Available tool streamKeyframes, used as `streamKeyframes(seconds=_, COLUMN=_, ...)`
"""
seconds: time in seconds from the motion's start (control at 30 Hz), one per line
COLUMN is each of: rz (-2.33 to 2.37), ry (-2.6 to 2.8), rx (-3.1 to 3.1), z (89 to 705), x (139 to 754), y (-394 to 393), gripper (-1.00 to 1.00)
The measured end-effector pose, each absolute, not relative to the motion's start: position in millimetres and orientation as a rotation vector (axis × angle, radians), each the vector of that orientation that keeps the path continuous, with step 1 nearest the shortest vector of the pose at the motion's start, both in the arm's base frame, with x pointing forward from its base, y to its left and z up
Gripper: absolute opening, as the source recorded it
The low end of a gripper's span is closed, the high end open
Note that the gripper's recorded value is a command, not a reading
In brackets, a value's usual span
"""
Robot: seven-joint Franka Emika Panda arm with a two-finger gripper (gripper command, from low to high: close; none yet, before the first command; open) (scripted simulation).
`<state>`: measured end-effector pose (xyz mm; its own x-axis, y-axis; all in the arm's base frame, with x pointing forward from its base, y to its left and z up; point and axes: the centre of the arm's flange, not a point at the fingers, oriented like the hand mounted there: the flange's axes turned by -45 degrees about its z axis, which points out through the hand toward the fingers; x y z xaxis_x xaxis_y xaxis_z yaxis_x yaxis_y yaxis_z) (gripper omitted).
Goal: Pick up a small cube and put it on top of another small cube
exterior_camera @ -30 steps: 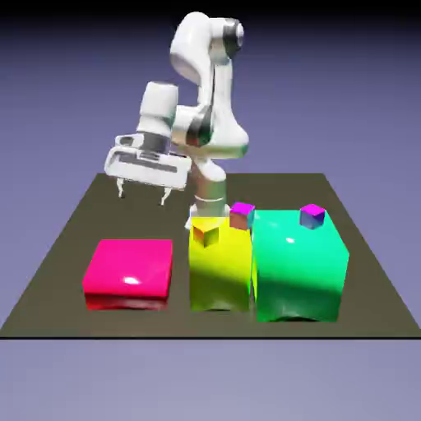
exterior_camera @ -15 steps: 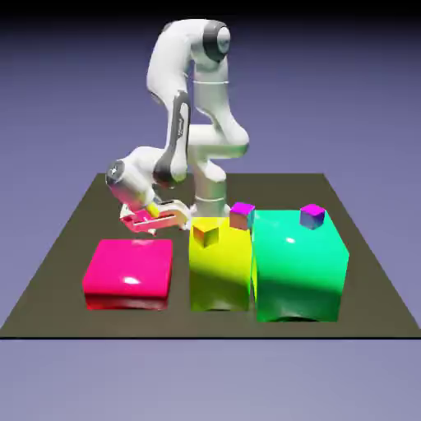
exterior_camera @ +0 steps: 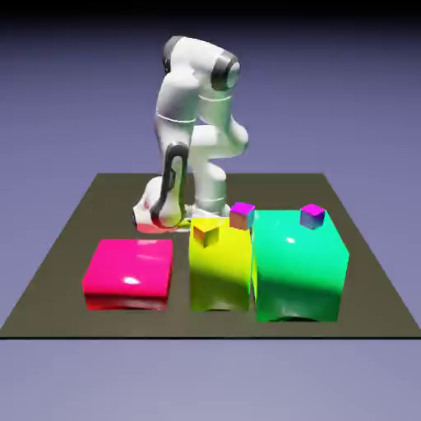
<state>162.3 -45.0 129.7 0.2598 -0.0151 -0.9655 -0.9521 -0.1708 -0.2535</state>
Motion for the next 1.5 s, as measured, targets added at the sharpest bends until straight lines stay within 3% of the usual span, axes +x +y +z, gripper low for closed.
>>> streamKeyframes(seconds=0.57, rz=0.68, ry=1.711, rx=-0.842, z=90, x=122, y=-61, gripper=0.0)
streamKeyframes(seconds=0.9, rz=0.595, ry=1.734, rx=-0.805, z=57, x=155, y=-31, gripper=0.0)
streamKeyframes(seconds=0.93, rz=0.595, ry=1.734, rx=-0.805, z=57, x=155, y=-31, gripper=-1.0)
streamKeyframes(seconds=1.23, rz=0.594, ry=1.735, rx=-0.804, z=92, x=125, y=-67, gripper=-1.0)
streamKeyframes(seconds=1.5, rz=0.829, ry=1.406, rx=-0.969, z=110, x=154, y=-44, gripper=-1.0)
